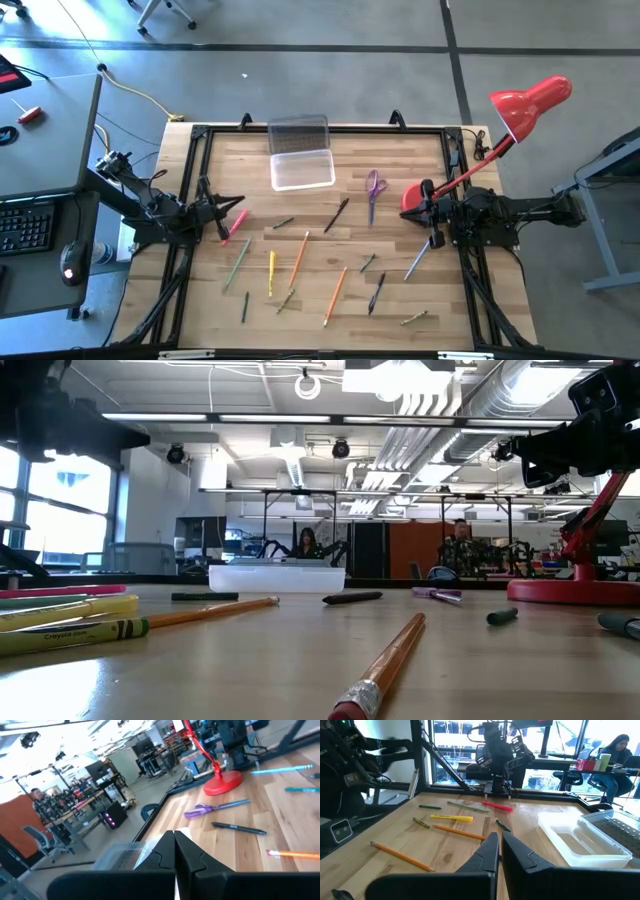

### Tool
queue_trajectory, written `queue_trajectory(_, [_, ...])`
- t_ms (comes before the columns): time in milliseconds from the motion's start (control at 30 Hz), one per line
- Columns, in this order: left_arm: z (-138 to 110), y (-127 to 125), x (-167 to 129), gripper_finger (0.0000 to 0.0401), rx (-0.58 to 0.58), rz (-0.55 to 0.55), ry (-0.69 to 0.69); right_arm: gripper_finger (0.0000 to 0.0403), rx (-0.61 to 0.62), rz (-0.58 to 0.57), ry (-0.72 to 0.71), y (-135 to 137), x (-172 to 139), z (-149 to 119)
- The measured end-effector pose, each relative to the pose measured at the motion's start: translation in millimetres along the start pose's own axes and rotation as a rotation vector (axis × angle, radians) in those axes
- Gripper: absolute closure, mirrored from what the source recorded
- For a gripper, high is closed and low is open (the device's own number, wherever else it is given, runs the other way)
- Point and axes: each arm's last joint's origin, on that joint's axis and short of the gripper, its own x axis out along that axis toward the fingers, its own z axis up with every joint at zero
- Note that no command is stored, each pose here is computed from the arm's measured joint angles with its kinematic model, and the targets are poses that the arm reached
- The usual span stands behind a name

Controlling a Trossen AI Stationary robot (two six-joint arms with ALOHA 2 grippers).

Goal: Pick & place school supplies into a supply box
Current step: Put the pink pen into the supplies box

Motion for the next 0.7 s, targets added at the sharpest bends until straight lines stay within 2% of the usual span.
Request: queue_trajectory(700, [0.1,-0.3,0.0,0.0375,0.056,-0.010,-0.006,0.0402,0.000,0.000,0.000,0.0,0.0,0.0])
